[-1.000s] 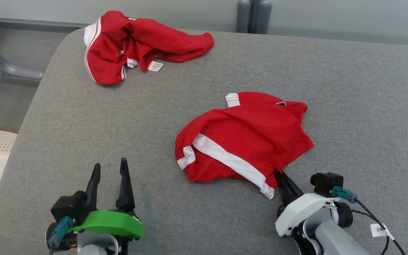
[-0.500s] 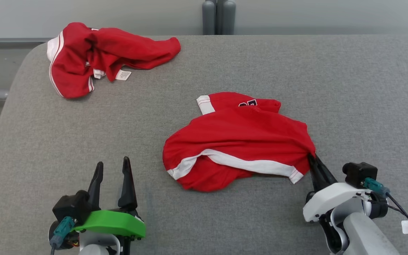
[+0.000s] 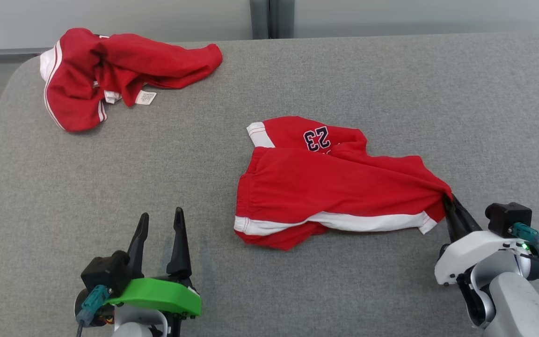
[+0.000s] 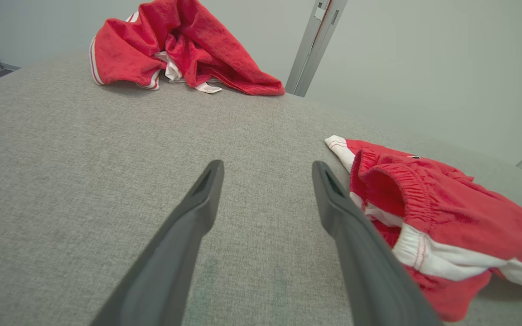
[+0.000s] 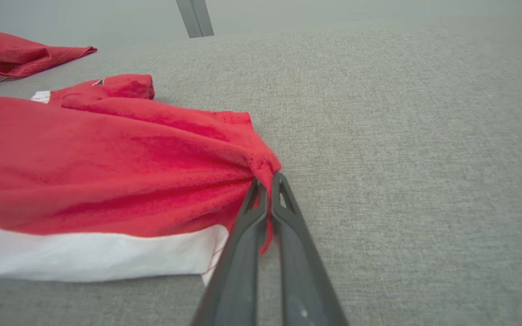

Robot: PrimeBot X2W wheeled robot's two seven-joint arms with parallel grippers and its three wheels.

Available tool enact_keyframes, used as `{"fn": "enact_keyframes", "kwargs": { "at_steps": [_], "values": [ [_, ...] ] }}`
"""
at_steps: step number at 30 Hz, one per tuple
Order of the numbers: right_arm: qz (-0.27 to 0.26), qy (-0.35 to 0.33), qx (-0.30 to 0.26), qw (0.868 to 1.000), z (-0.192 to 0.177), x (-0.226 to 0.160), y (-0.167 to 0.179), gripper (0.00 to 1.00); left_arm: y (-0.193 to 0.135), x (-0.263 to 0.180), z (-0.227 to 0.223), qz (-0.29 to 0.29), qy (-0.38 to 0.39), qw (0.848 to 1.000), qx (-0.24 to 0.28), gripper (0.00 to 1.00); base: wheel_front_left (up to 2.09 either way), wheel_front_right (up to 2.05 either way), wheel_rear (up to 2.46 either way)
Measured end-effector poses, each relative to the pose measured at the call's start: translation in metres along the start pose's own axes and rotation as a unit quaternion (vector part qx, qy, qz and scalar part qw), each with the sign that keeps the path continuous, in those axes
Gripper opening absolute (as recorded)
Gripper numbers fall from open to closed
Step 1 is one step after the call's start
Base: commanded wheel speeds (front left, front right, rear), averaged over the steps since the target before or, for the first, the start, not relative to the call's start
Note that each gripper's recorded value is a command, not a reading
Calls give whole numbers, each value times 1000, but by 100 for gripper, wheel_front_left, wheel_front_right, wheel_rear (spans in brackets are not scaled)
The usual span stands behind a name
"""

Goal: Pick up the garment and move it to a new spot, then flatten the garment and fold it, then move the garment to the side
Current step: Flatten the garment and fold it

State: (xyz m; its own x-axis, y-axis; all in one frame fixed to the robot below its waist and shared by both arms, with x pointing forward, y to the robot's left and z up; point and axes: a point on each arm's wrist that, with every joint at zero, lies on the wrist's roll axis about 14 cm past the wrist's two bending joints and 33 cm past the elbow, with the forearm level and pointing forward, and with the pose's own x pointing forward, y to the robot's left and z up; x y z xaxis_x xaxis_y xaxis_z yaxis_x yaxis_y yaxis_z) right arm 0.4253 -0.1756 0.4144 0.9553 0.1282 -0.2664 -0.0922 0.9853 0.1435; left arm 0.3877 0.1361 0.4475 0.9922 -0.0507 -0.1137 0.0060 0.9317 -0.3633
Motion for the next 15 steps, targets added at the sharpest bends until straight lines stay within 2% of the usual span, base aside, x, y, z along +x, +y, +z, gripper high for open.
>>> {"fn": "enact_keyframes", "kwargs": {
  "at_steps": [3,4,5,6,15],
  "values": [
    [-9,1,-16,1000,-1,-1,-10,0,-1,0,-2,-2,3,1000,-1,100,0,0,0],
    [-12,-1,-20,1000,-1,-1,-12,15,-1,0,-2,-3,3,1000,0,100,0,0,0],
    [-13,-1,-22,1000,-1,-1,-13,41,-2,0,-2,-3,3,1000,1,100,0,0,0],
    [-13,-1,-23,1000,-1,-1,-13,100,-2,-1,-3,-4,4,1000,0,100,0,0,0],
    [-24,-31,-16,999,9,-10,-15,100,-8,-2,6,-14,-9,1000,2,100,0,0,0]
  ]
}}
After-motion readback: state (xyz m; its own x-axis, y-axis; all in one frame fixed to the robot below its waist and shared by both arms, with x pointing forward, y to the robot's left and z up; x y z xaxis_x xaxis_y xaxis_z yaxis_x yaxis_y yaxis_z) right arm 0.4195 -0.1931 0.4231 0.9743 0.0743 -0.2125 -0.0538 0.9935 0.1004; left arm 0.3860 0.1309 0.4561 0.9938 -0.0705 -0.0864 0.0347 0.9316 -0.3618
